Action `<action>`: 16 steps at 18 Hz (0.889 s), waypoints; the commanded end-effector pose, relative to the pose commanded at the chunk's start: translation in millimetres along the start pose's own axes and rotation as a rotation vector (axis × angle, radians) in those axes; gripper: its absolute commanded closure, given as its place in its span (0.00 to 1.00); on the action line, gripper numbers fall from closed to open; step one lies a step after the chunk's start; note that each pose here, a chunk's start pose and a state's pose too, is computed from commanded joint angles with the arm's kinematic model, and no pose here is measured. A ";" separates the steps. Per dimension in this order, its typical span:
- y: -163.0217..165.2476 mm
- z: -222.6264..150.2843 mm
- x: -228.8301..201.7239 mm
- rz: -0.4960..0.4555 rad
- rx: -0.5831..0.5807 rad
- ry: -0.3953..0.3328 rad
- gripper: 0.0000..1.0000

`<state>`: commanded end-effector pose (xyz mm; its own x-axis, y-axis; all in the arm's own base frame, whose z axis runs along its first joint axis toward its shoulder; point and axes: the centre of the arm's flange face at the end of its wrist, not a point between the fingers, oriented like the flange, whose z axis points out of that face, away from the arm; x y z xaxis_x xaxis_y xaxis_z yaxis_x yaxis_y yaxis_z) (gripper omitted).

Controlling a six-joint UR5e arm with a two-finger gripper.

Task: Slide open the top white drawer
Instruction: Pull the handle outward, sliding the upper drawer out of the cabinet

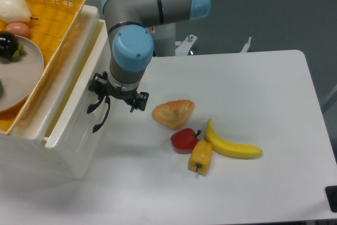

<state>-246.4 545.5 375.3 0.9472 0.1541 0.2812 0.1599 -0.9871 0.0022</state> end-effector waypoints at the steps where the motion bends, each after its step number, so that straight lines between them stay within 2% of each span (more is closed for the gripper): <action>1: 0.1 0.1 -1.4 0.002 -0.006 -0.010 0.00; 16: 4.7 -7.1 -43.6 -0.015 -0.002 -0.013 0.00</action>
<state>-288.9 533.8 369.9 0.9482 0.1694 0.2686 0.1737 -0.9848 0.0078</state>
